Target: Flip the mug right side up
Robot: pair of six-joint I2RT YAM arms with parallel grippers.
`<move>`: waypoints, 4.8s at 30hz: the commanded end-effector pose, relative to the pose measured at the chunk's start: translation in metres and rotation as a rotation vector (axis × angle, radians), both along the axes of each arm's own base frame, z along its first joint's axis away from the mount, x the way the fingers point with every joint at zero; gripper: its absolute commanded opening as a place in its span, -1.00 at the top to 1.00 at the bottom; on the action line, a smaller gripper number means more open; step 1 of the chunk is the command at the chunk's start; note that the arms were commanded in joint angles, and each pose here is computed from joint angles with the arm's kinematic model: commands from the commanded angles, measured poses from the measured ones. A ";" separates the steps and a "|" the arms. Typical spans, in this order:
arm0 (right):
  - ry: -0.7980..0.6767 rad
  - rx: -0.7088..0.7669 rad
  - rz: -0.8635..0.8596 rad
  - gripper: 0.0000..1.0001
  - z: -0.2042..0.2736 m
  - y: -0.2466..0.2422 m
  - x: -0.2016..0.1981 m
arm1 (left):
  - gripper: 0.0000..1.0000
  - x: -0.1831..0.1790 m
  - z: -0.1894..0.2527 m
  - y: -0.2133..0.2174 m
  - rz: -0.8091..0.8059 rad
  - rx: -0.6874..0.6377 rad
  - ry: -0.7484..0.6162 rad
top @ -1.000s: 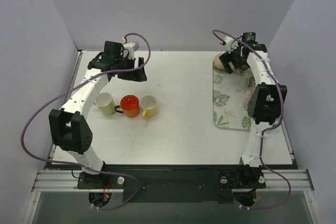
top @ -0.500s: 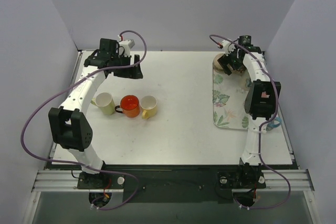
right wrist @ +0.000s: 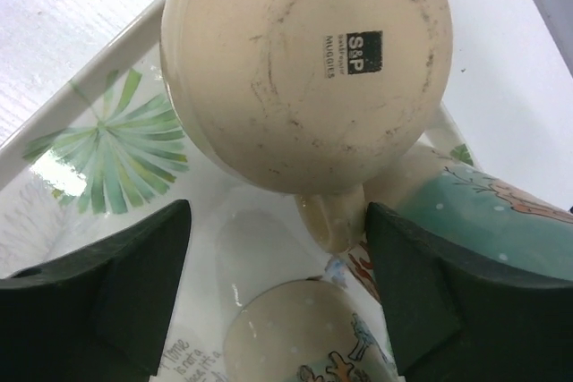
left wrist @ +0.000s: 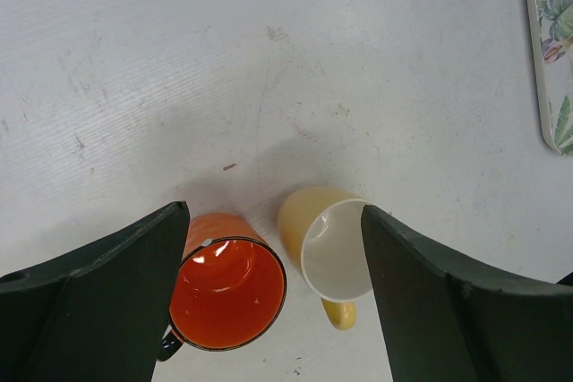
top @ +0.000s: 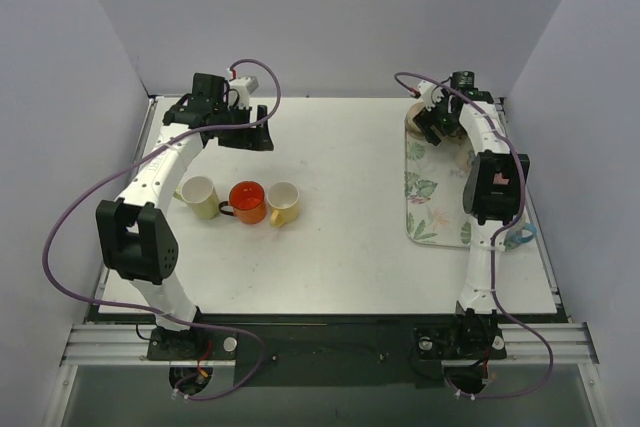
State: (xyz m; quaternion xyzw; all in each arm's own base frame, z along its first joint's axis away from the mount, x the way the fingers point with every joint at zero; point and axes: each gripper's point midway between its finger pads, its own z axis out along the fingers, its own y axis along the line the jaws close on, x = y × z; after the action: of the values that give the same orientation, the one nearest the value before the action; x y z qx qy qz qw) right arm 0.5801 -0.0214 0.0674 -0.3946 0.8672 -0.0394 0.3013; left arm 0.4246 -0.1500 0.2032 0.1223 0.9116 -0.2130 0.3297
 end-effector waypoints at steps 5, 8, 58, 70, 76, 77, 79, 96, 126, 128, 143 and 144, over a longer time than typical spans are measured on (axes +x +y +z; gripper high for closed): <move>0.036 0.094 0.070 0.08 0.019 0.025 -0.032 | -0.76 0.004 0.017 -0.005 -0.027 -0.032 -0.035; 0.012 0.083 -0.012 0.04 0.019 0.014 -0.028 | -0.76 0.004 0.013 -0.007 -0.033 -0.039 -0.025; -0.528 0.522 -0.303 1.00 0.209 0.077 -0.056 | -0.76 -0.041 0.081 -0.043 -0.217 -0.289 -0.126; -0.658 0.984 0.004 1.00 0.355 0.253 -0.199 | -0.88 -0.099 0.186 -0.035 -0.261 -0.702 -0.270; -0.660 1.140 0.152 1.00 0.389 0.309 -0.271 | -0.89 -0.125 0.219 -0.028 -0.290 -0.786 -0.353; -0.664 1.140 0.168 1.00 0.393 0.313 -0.278 | -0.89 -0.129 0.223 -0.028 -0.295 -0.797 -0.363; -0.659 1.139 0.204 1.00 0.393 0.326 -0.292 | -0.89 -0.136 0.236 -0.029 -0.319 -0.822 -0.403; -0.591 1.256 0.362 1.00 0.402 0.391 -0.321 | -0.39 -0.188 0.274 -0.040 -0.470 -1.027 -0.366; -0.348 0.918 0.115 -0.95 0.248 0.345 -0.304 | 1.00 -0.150 0.097 0.160 0.215 0.230 -0.152; -0.350 0.888 0.113 -0.95 0.241 0.336 -0.308 | 1.00 -0.136 0.079 0.185 0.252 0.259 -0.061; -0.409 0.800 0.122 -0.98 0.226 0.305 -0.313 | 1.00 -0.077 -0.047 0.278 0.265 0.377 0.328; -0.415 0.799 0.114 -0.98 0.226 0.303 -0.311 | 1.00 -0.075 -0.057 0.281 0.253 0.372 0.357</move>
State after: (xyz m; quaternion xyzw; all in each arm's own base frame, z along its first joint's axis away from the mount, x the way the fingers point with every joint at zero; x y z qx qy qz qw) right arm 0.2643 0.2898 0.2770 -0.2866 0.7263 0.2456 0.5745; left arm 0.3216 0.1057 0.1303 -0.0101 0.9906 -0.0605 0.1219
